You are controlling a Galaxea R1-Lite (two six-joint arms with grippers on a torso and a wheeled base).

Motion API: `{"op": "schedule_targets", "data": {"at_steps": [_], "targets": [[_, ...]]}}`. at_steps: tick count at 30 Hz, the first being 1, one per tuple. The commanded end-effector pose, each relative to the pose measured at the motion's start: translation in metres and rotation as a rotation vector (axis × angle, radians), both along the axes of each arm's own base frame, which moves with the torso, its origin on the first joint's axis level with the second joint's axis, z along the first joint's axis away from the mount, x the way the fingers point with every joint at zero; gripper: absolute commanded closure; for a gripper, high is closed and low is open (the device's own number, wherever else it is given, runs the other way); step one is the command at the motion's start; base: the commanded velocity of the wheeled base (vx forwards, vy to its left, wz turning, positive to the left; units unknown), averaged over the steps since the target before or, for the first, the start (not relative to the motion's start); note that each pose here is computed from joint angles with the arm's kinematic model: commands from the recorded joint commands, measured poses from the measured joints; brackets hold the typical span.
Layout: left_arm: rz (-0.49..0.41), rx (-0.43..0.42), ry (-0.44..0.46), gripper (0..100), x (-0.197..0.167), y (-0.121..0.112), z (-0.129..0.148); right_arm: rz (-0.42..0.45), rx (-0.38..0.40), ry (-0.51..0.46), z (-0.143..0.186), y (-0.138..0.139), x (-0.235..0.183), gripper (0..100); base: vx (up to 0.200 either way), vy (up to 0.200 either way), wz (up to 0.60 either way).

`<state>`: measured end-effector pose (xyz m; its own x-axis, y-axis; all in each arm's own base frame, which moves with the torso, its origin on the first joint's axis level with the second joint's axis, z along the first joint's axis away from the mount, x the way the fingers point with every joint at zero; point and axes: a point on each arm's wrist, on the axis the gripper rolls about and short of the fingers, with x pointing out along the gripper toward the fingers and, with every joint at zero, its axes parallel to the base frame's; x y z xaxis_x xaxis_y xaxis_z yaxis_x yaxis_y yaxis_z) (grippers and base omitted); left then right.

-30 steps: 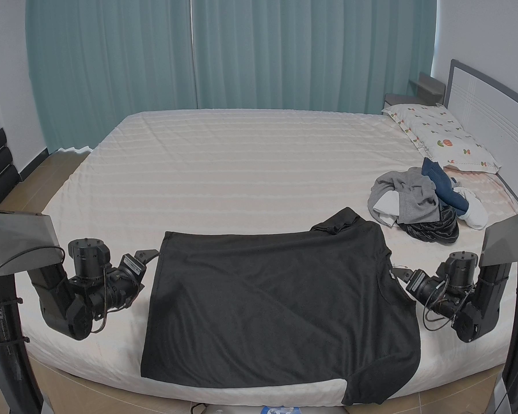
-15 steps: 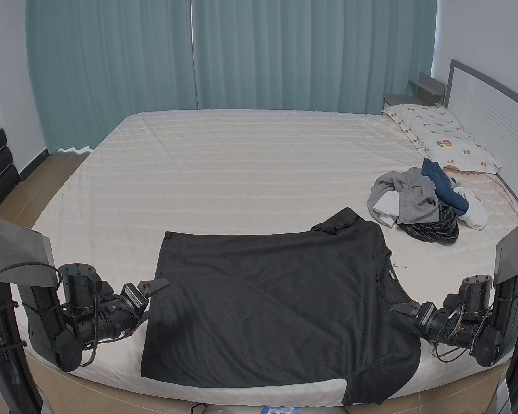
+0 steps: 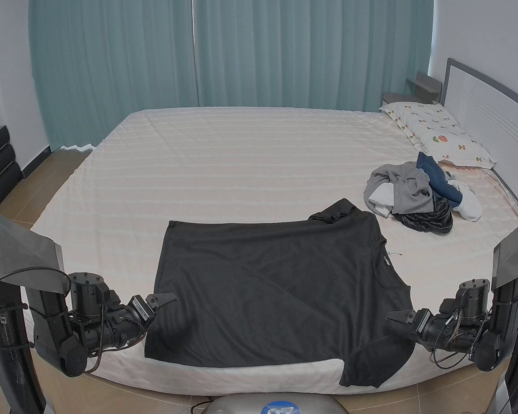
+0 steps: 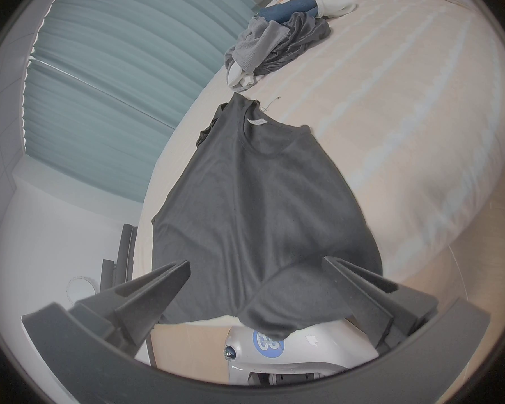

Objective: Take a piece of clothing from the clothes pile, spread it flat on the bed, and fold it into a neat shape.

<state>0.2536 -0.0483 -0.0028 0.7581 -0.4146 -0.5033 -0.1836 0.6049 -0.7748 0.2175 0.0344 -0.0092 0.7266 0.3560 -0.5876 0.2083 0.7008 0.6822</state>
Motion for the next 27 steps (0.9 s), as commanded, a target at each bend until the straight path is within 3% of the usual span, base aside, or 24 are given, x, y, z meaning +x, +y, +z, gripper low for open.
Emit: {"op": "schedule_targets", "data": {"at_steps": [1, 14, 16, 19, 27], "targets": [[-0.004, 0.011, 0.004, 0, 0.000, 0.000, -0.002, 0.004, -0.001, 0.009, -0.001, 0.000, -0.003, 0, 0.000, 0.000, 0.00], [-0.061, 0.150, 0.020, 0, -0.003, 0.002, -0.021, 0.006, -0.002, 0.013, -0.004, 0.001, -0.001, 0, 0.000, 0.000, 0.00], [-0.091, 0.236, 0.009, 0, -0.001, 0.003, -0.029, 0.007, -0.004, 0.019, -0.005, 0.001, -0.001, 0, 0.000, 0.000, 0.00], [-0.125, 0.289, -0.008, 0, 0.000, 0.004, -0.033, 0.013, -0.012, 0.018, -0.006, 0.001, -0.001, 0, 0.000, 0.000, 0.00], [-0.132, 0.303, -0.020, 0, 0.004, 0.003, -0.035, 0.015, -0.015, 0.026, -0.008, 0.001, -0.001, 0, 0.000, 0.000, 0.00]]}}
